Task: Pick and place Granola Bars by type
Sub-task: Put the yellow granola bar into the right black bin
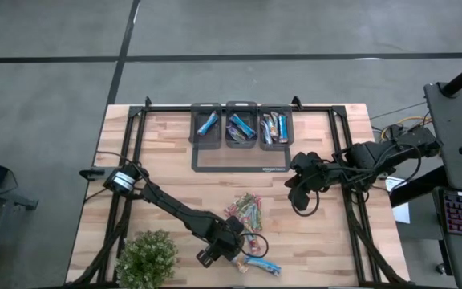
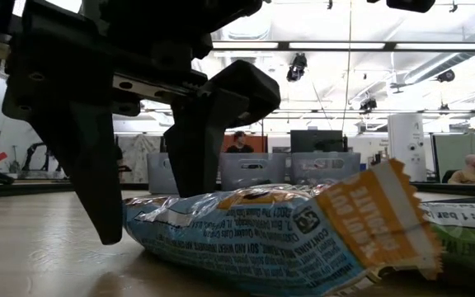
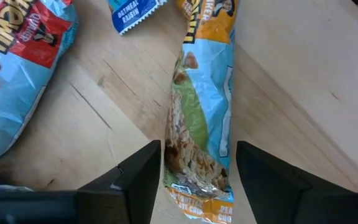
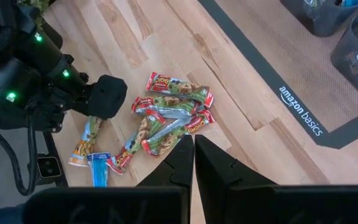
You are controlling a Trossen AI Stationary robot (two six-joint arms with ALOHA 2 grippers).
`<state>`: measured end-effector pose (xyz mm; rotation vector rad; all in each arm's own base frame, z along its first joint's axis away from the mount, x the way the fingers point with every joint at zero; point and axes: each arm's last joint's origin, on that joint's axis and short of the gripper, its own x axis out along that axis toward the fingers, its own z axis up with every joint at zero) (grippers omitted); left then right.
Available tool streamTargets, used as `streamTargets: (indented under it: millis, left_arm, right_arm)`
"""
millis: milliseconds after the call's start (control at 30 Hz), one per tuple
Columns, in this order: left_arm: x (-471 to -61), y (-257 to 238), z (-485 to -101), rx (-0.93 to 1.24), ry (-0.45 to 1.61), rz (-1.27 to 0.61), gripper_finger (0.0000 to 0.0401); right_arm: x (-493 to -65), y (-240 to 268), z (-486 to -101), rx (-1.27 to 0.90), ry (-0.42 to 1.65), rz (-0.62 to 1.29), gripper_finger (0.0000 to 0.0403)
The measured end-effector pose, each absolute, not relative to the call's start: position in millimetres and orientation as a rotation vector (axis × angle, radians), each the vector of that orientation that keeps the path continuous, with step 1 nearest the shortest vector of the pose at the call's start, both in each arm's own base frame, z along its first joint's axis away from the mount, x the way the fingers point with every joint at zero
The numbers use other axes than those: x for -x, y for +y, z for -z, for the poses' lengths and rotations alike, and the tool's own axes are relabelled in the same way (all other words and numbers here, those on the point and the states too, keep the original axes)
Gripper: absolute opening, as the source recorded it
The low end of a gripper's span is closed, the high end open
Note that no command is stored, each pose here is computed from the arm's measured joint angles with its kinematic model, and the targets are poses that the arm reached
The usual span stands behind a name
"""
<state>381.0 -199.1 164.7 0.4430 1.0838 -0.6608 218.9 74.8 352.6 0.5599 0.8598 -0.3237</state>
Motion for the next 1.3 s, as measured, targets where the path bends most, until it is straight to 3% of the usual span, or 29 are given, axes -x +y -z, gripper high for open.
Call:
streamTargets:
  millis: [233,1100,1300]
  left_arm:
    - [-380.7,-199.2,-164.4,-0.435,1.086,0.671,0.0175]
    - [-382.1,-199.1,-157.5,-0.411,1.112,0.658,0.0174]
    - [-382.1,-199.3,-158.7,-0.407,1.118,0.662,0.0143]
  right_arm:
    - [-218.9,74.8,-352.6,-0.560,0.860,0.324,0.0008]
    - [-218.9,74.7,-352.7,-0.567,0.858,0.327,0.0008]
    - [-218.9,74.8,-352.6,-0.567,0.859,0.327,0.0008]
